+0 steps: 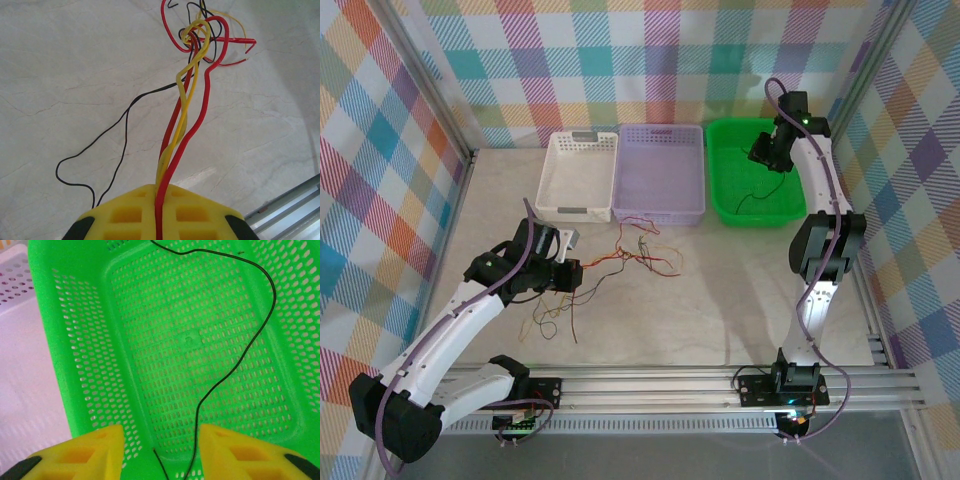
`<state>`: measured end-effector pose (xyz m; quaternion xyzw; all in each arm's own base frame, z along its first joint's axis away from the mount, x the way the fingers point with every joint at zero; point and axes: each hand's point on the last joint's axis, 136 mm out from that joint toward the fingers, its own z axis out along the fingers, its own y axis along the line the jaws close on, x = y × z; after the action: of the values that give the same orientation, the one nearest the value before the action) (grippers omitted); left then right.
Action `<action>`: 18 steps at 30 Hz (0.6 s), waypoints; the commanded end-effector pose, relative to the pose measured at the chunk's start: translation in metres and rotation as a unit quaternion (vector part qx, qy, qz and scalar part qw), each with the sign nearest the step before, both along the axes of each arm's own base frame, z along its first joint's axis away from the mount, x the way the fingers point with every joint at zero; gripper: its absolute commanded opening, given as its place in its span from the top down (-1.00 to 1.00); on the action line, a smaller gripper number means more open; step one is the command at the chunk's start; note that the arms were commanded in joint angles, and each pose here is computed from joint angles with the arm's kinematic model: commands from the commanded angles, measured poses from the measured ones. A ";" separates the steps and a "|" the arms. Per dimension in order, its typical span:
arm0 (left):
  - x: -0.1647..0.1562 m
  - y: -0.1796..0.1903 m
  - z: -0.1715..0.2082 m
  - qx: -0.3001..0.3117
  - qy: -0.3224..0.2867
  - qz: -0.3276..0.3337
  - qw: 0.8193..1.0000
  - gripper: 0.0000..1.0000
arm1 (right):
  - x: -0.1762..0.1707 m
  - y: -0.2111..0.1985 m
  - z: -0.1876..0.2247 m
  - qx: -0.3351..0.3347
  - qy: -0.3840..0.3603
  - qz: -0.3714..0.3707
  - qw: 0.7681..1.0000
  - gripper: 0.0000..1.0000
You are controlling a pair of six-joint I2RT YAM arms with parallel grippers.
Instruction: Untangle the cables
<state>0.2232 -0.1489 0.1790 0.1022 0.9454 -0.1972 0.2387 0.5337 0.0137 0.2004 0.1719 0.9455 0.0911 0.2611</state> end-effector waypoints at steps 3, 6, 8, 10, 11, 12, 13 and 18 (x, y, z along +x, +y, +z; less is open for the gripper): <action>-0.003 -0.008 0.003 -0.012 -0.010 -0.023 1.000 1.00 | -0.026 0.011 0.074 0.020 -0.073 0.016 0.997 0.05; -0.004 -0.012 0.007 -0.024 -0.011 -0.029 0.999 1.00 | -0.049 0.038 0.099 0.045 -0.114 0.047 0.991 0.00; -0.004 -0.017 0.014 -0.040 -0.014 -0.031 0.999 1.00 | -0.074 0.067 0.111 0.064 -0.143 0.086 0.984 -0.07; -0.004 -0.020 0.021 -0.056 -0.017 -0.029 0.998 1.00 | -0.100 0.099 0.113 0.090 -0.157 0.134 0.974 -0.12; -0.004 -0.023 0.026 -0.065 -0.017 -0.030 0.997 1.00 | -0.116 0.119 0.111 0.109 -0.159 0.165 0.967 -0.14; -0.005 -0.025 0.030 -0.074 -0.018 -0.031 0.997 1.00 | -0.130 0.134 0.109 0.124 -0.162 0.190 0.960 -0.16; -0.006 -0.029 0.035 -0.085 -0.018 -0.034 0.996 1.00 | -0.148 0.153 0.106 0.144 -0.163 0.220 0.951 -0.16; -0.009 -0.037 0.047 -0.109 -0.008 -0.027 0.994 1.00 | -0.230 0.214 0.086 0.240 -0.172 0.317 0.901 -0.18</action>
<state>0.2155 -0.1718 0.1983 0.1046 0.9303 -0.2626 0.2338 0.3271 0.1994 0.2863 -0.0669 0.8750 0.3431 0.3349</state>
